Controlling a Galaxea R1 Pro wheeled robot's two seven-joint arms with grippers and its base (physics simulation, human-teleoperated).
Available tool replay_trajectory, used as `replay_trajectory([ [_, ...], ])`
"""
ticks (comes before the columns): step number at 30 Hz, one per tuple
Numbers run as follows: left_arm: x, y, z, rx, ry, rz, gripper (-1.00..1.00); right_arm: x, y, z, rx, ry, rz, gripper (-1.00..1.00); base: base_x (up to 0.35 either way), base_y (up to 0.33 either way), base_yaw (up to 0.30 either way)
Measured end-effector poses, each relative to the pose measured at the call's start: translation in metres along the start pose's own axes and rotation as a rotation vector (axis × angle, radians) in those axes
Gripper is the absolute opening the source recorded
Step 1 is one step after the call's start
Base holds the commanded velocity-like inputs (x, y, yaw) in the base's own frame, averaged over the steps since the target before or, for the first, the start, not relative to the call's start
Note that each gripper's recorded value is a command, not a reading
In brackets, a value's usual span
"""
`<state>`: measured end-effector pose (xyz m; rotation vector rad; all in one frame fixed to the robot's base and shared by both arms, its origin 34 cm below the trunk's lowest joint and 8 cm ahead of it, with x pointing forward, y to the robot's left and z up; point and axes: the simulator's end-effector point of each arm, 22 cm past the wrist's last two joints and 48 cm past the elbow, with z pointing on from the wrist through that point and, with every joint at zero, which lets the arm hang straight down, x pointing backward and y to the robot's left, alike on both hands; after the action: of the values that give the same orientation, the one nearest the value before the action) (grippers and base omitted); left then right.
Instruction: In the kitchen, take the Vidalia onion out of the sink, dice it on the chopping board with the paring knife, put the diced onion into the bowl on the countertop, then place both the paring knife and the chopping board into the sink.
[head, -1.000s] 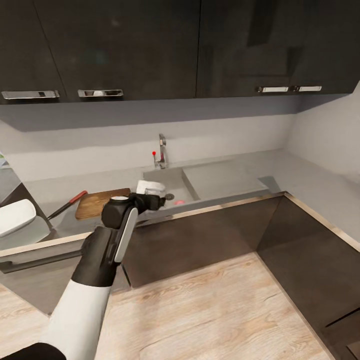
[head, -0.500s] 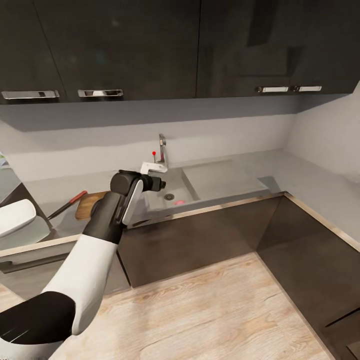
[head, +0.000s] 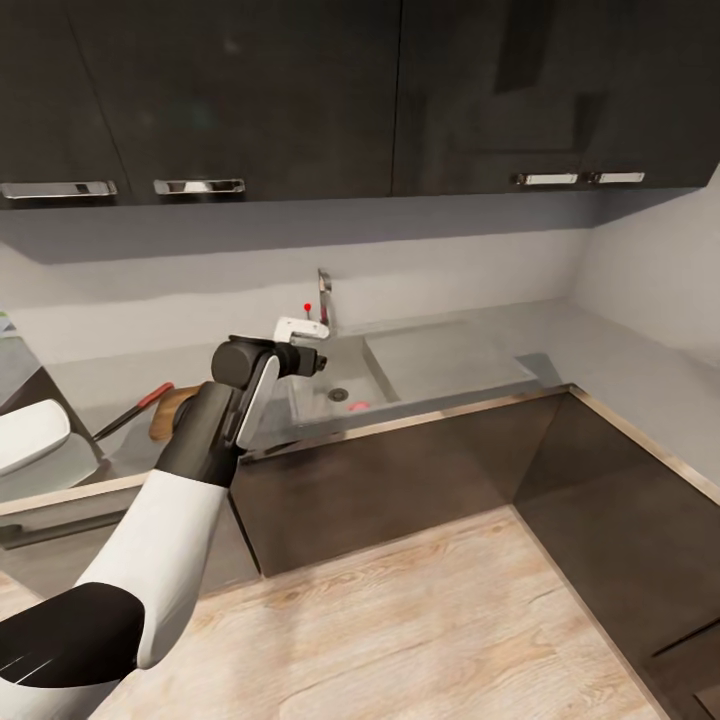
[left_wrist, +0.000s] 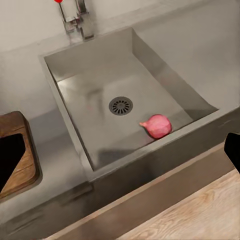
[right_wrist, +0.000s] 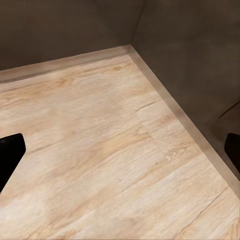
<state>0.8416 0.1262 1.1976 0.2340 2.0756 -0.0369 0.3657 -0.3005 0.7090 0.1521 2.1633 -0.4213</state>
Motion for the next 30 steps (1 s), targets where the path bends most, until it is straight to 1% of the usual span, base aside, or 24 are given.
replay_trajectory([
  [1,0.001,0.000,0.000,0.000,0.002,0.000,1.00,0.000,0.000,0.000,0.000,0.000,0.000,1.00,0.201,-0.120,0.000],
  [2,0.008,0.000,0.005,0.000,0.023,0.001,1.00,0.000,0.001,0.000,-0.001,0.000,0.001,1.00,0.209,-0.139,0.000],
  [4,0.016,-0.001,0.009,0.000,0.043,0.002,1.00,0.000,0.001,0.000,0.000,0.000,0.001,1.00,0.215,-0.156,0.000],
  [5,0.021,-0.001,0.012,0.000,0.058,0.002,1.00,0.000,0.001,0.000,0.000,0.000,0.002,1.00,0.221,-0.181,0.000],
  [6,0.032,-0.001,0.018,0.000,0.087,0.004,1.00,0.000,0.001,-0.001,0.000,0.001,0.002,1.00,0.221,-0.184,0.000],
  [10,0.056,-0.003,0.029,0.010,0.148,0.004,1.00,0.001,0.001,-0.001,0.002,0.005,0.003,1.00,0.228,-0.196,0.000],
  [15,0.068,-0.010,0.034,0.041,0.177,0.002,1.00,0.002,0.001,-0.001,0.002,0.006,0.003,1.00,0.240,-0.206,0.000],
  [20,0.082,-0.011,0.039,0.048,0.213,0.001,1.00,0.002,0.001,-0.001,0.002,0.006,0.003,1.00,0.242,-0.184,0.000],
  [23,0.086,-0.011,0.041,0.047,0.224,0.001,1.00,0.002,0.001,-0.001,0.001,0.006,0.003,1.00,0.236,-0.078,0.000],
  [25,0.089,-0.010,0.042,0.046,0.230,0.001,1.00,0.002,0.001,-0.001,0.001,0.006,0.003,1.00,0.150,-0.025,0.000],
  [30,0.098,0.002,0.045,0.027,0.252,-0.005,1.00,0.002,0.001,-0.001,0.001,0.006,0.003,1.00,0.040,-0.006,0.000],
])
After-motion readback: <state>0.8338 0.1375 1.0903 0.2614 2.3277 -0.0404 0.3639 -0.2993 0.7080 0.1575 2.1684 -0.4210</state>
